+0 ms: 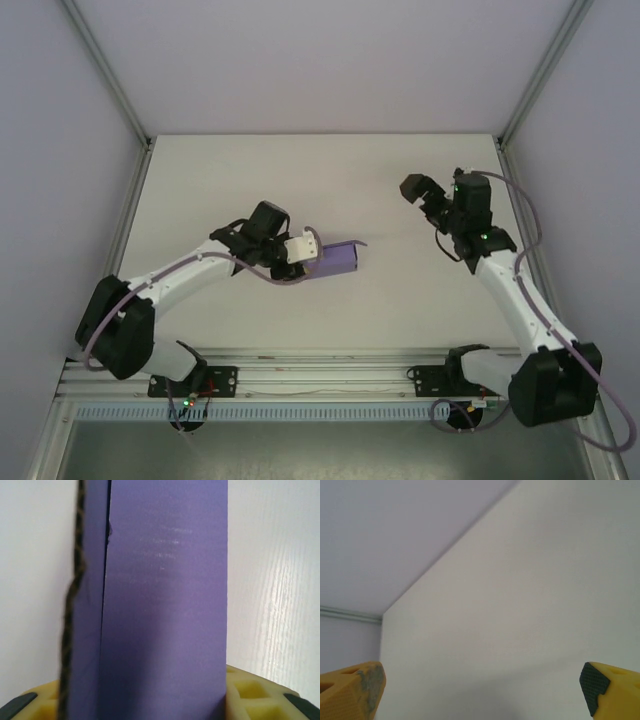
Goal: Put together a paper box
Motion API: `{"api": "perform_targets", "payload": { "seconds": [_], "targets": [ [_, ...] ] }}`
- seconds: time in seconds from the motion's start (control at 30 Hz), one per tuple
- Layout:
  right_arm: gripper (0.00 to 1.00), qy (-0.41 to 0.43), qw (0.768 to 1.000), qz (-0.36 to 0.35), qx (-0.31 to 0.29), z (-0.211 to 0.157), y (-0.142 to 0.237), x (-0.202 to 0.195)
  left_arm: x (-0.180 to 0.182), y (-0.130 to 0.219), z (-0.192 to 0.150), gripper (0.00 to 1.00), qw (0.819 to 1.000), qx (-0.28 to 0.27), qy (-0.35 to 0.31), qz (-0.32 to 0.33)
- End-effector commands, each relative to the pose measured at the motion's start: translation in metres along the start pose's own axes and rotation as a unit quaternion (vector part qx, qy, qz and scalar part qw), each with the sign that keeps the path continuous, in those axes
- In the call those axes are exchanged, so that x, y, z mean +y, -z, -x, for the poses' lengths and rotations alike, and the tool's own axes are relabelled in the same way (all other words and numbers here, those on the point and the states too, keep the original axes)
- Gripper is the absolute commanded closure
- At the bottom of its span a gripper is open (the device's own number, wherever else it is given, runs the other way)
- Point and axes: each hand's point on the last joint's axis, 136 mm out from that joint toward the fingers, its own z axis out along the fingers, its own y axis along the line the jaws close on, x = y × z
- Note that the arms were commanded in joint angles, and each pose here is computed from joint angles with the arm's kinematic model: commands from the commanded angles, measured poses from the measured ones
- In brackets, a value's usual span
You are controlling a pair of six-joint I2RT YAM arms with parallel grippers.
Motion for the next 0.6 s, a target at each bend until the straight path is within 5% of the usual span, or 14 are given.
{"api": "perform_targets", "payload": {
  "seconds": [0.0, 0.17, 0.27, 0.57],
  "targets": [
    [0.0, 0.215, 0.974, 0.045, -0.046, 0.011, 0.006, 0.019, -0.011, 0.004, 0.007, 0.56, 0.999, -0.002, 0.017, -0.048],
    [0.0, 0.408, 0.882, 0.207, 0.111, -0.072, 0.03, 0.054, -0.018, -0.008, -0.001, 0.56, 0.996, 0.014, 0.025, -0.084],
    [0.01, 0.474, 0.832, 0.229, 0.178, -0.112, 0.042, 0.051, -0.014, -0.013, 0.0, 0.56, 0.995, 0.022, 0.036, -0.09],
    [0.25, 0.512, 0.795, 0.171, 0.276, -0.148, 0.014, 0.034, -0.005, -0.022, 0.001, 0.56, 0.992, 0.055, 0.047, -0.104]
  ]
}}
